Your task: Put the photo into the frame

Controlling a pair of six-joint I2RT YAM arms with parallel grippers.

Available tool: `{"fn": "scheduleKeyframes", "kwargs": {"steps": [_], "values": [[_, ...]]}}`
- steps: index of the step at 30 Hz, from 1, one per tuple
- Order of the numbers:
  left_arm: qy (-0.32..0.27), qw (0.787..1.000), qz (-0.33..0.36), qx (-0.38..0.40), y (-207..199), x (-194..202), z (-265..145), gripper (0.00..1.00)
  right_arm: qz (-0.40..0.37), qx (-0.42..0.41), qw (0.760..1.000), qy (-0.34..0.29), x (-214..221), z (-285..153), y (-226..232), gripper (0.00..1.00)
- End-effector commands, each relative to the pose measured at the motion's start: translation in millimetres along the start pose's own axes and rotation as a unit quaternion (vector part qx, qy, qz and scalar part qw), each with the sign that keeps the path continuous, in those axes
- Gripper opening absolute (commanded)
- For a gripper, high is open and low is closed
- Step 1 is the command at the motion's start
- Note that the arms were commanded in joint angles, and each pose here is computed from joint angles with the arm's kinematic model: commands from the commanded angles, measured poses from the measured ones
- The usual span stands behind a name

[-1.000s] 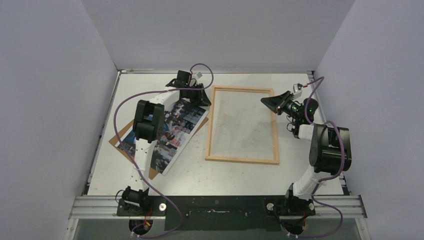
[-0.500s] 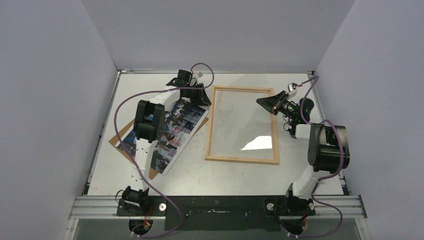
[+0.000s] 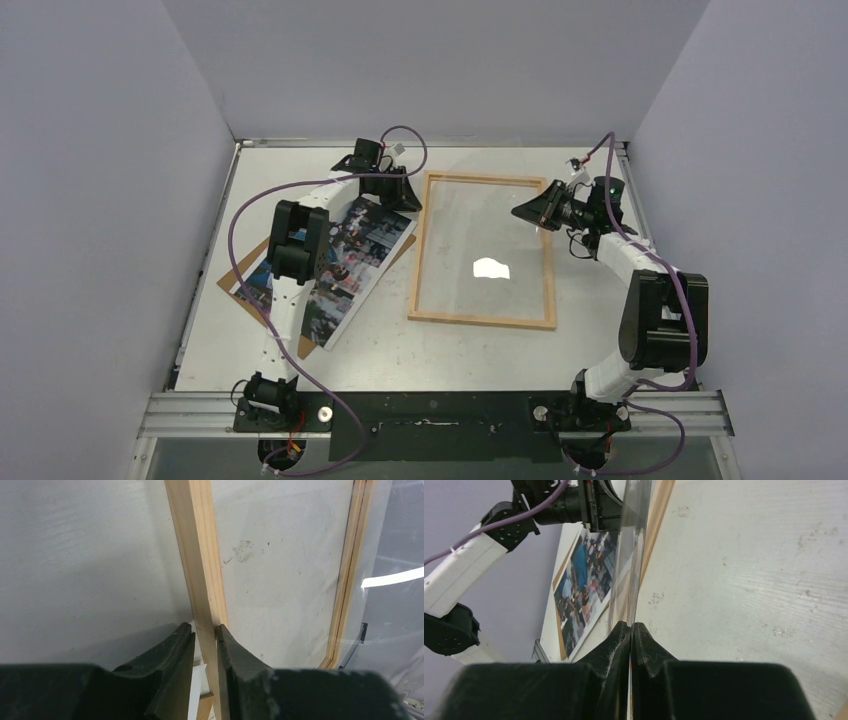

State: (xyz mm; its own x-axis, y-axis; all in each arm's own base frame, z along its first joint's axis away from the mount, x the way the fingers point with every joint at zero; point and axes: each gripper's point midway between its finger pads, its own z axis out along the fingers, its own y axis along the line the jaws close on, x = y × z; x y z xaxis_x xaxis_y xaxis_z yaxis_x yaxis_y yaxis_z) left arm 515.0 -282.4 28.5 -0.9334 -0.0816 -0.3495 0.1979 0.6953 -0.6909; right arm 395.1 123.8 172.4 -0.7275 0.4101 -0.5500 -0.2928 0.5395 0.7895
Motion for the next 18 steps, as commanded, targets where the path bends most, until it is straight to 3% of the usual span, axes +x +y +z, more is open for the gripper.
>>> {"fn": "scheduleKeyframes", "kwargs": {"steps": [1,8,18], "values": [[0.011,0.998,-0.016,-0.061,47,12,12,0.21,-0.018,0.031,0.999,0.023,10,1,-13,0.0],[0.01,0.998,-0.021,-0.057,47,9,11,0.21,-0.054,0.033,0.998,-0.001,-3,-7,1,0.0],[0.011,0.998,-0.032,-0.045,44,6,11,0.19,-0.098,-0.019,0.994,-0.053,-28,-24,53,0.0]]}}
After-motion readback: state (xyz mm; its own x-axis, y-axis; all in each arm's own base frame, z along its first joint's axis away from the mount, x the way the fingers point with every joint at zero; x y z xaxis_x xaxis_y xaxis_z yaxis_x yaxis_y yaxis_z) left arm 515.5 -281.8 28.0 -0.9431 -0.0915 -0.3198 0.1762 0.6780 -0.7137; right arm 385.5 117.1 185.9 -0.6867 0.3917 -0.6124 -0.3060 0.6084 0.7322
